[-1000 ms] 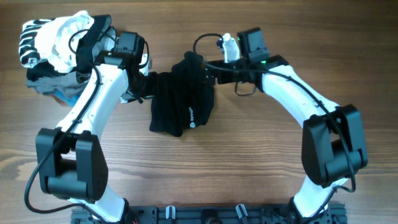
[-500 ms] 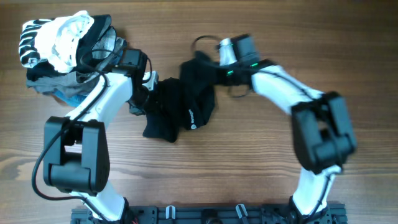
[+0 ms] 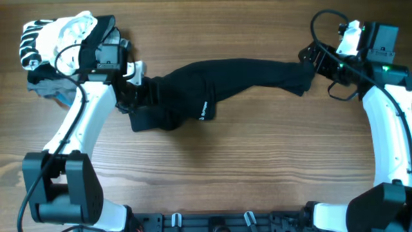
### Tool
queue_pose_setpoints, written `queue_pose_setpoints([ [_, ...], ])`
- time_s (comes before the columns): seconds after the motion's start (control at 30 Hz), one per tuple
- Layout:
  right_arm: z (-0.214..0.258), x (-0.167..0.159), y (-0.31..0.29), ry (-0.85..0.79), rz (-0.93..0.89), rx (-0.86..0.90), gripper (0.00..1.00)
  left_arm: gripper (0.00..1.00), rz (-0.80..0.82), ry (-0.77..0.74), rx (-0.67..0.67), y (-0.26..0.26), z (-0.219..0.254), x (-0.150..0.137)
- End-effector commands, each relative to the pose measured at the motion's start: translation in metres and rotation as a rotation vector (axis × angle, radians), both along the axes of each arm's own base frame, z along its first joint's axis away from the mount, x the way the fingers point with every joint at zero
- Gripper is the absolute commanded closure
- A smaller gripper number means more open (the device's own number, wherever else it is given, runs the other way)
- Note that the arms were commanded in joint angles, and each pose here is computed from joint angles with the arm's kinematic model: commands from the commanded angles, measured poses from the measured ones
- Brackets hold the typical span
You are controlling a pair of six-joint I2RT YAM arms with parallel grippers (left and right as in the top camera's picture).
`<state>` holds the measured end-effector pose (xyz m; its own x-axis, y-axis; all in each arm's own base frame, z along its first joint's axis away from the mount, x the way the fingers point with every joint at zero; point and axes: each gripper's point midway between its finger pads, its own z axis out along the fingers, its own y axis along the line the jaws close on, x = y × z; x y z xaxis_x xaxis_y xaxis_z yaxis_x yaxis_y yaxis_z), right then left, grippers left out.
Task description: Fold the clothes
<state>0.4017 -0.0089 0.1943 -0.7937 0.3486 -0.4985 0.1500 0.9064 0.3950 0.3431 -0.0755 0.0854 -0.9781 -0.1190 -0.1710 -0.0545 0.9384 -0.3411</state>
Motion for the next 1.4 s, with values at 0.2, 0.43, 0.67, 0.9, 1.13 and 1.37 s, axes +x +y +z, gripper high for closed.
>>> queue_pose_setpoints([
  [0.2, -0.056, -0.014, 0.002, 0.211, 0.013, 0.018, 0.02, 0.23, -0.223, 0.039, -0.067, -0.127, -0.051, -0.035],
  [0.43, -0.053, -0.007, 0.001, 0.177, 0.013, 0.008, 0.01, 0.83, -0.205, 0.088, -0.098, -0.152, -0.089, -0.033],
  [0.67, -0.107, -0.002, -0.002, 0.286, 0.059, -0.01, 0.04, 0.96, -0.002, -0.003, -0.084, -0.064, 0.038, -0.009],
  [0.9, -0.134, -0.006, 0.01, 0.354, 0.103, 0.054, 0.2, 0.96, 0.139, -0.325, -0.004, 0.002, 0.147, -0.037],
  [1.13, -0.131, 0.0, 0.013, 0.324, 0.118, 0.062, 0.41, 0.96, 0.259, -0.277, 0.155, 0.038, 0.149, -0.077],
  [1.37, -0.177, -0.047, -0.015, 0.552, -0.148, -0.106, 0.76, 0.8, 0.231, -0.266, 0.097, 0.027, 0.148, -0.077],
])
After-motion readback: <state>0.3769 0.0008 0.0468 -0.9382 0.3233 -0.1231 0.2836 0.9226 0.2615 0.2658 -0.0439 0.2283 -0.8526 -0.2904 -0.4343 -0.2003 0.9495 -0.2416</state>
